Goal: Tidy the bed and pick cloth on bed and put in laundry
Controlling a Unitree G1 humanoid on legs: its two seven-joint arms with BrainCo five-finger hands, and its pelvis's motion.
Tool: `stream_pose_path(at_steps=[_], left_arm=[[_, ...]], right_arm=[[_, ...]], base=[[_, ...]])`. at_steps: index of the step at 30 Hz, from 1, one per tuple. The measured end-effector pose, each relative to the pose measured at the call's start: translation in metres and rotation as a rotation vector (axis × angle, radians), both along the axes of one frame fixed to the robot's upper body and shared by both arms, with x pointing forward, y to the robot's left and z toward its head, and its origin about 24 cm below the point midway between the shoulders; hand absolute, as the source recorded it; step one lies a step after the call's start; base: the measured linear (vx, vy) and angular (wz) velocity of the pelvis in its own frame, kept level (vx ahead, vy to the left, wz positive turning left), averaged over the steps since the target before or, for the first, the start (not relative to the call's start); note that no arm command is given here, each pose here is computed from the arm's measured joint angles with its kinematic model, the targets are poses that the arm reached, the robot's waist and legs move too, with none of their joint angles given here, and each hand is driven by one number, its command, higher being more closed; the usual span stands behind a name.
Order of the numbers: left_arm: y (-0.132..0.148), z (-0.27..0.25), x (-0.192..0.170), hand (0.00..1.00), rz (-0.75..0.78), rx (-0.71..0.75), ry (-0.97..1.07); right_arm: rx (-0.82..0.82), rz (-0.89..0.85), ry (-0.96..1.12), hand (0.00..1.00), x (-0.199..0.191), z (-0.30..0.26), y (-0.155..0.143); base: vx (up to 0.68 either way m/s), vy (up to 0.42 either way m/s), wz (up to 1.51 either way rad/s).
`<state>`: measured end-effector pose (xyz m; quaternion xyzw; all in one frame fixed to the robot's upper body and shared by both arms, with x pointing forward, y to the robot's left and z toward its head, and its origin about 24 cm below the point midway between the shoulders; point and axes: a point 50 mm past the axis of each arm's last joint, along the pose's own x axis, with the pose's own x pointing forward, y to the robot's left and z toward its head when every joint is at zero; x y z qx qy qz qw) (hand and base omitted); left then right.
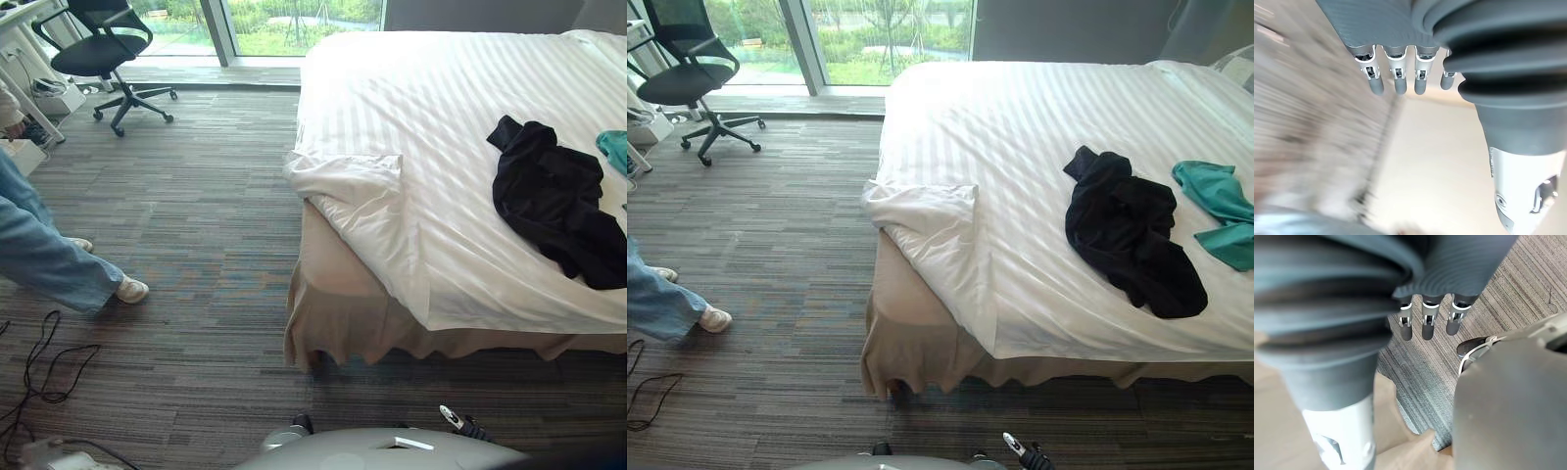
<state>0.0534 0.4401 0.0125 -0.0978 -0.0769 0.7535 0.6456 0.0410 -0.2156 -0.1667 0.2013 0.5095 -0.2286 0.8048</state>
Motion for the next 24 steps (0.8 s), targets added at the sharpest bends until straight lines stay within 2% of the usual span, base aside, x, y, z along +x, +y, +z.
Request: stream_pose_path(at_steps=[2, 4, 6, 7, 9, 10, 12, 15, 21, 24], left_arm=[[0.018, 0.058, 0.043, 0.0, -0.13, 0.246, 0.087], [0.017, 0.095, 0.076, 0.0, -0.244, 0.419, 0.143], [-0.006, 0.14, 0.129, 0.0, -0.43, 0.672, 0.219], [-0.014, 0.148, 0.141, 0.0, -0.474, 0.724, 0.231], [-0.052, 0.166, 0.186, 0.0, -0.648, 0.89, 0.301], [-0.062, 0.168, 0.196, 0.0, -0.692, 0.922, 0.32], [-0.101, 0.172, 0.231, 0.0, -0.873, 1.027, 0.422], [-0.137, 0.18, 0.259, 0.0, -1.025, 1.126, 0.522], [-0.184, 0.178, 0.295, 0.0, -1.221, 1.223, 0.734], [-0.194, 0.167, 0.303, 0.0, -1.272, 1.203, 0.824]], right_arm=[[-0.005, -0.013, 0.004, 0.0, -0.005, 0.0, -0.002], [-0.009, -0.026, 0.002, 0.0, -0.008, 0.001, -0.003], [-0.026, -0.035, -0.015, 0.0, -0.007, 0.002, -0.006], [-0.03, -0.036, -0.019, 0.0, -0.006, 0.003, -0.006], [-0.04, -0.037, -0.03, 0.0, -0.005, 0.004, -0.007], [-0.04, -0.037, -0.027, 0.0, -0.006, 0.004, -0.007], [-0.05, -0.029, -0.019, 0.0, -0.009, 0.004, -0.009], [-0.073, -0.04, -0.02, 0.0, -0.014, 0.006, -0.017], [-0.119, 0.0, -0.042, 0.0, -0.011, 0.013, -0.037], [-0.155, 0.01, -0.074, 0.0, -0.002, 0.019, -0.049]], base=[[0.1, -0.005, -0.16], [0.09, -0.002, -0.17], [0.08, -0.001, -0.28], [0.03, 0.0, -0.26], [0.02, -0.01, -0.22], [0.01, -0.019, -0.25], [0.02, -0.024, -0.3], [-0.02, -0.033, -0.25], [-0.06, -0.008, -0.1], [-0.08, 0.004, -0.17]])
